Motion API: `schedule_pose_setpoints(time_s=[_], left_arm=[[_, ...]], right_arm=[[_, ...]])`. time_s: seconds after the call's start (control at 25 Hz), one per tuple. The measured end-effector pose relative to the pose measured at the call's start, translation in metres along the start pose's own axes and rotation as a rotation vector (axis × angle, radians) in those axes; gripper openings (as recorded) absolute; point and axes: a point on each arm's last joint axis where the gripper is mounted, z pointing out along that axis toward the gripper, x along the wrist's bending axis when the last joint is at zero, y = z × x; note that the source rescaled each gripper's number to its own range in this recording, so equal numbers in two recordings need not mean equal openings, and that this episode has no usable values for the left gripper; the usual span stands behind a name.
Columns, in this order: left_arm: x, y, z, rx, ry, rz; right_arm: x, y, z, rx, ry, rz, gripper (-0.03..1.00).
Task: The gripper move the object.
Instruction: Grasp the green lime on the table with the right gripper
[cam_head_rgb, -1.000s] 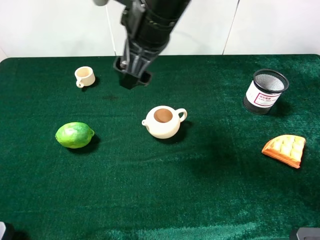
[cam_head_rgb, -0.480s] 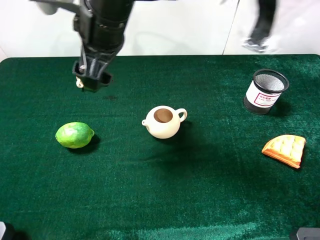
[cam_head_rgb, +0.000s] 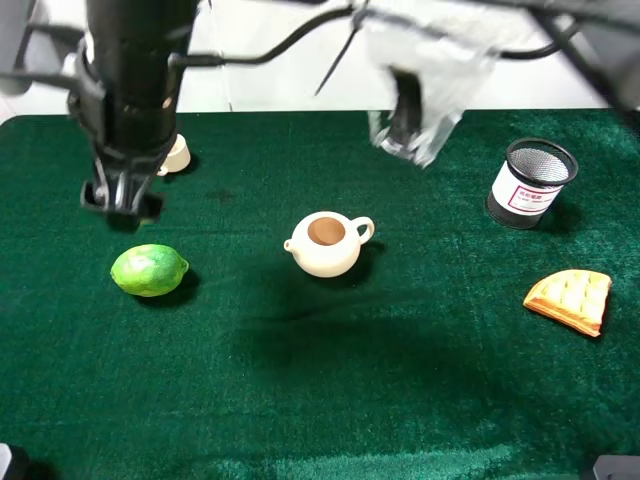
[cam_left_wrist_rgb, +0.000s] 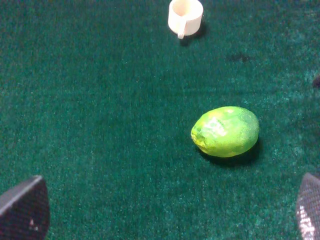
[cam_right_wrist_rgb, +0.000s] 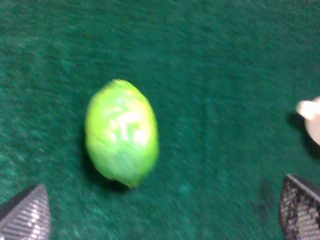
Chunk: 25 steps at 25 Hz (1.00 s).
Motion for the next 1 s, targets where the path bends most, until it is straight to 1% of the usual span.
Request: schedule_pose_setpoints(time_s=[0.2,0.36,0.72,1.0], left_arm=[[0.0,0.0,0.0,0.0,0.0,0.0],[0.0,0.0,0.0,0.0,0.0,0.0],[0.0,0.0,0.0,0.0,0.0,0.0],[0.0,0.0,0.0,0.0,0.0,0.0]], right_arm=[[0.012,0.005,0.026,-0.017,0.066,-0.002,1.0],[0.016,0.003,0.047,-0.017,0.094,-0.013,1.0],[0.015,0.0,0.076,-0.05,0.07,-0.014,1.0],[0.008,-0.014,0.102,-0.038,0.069,0.016,1.0]])
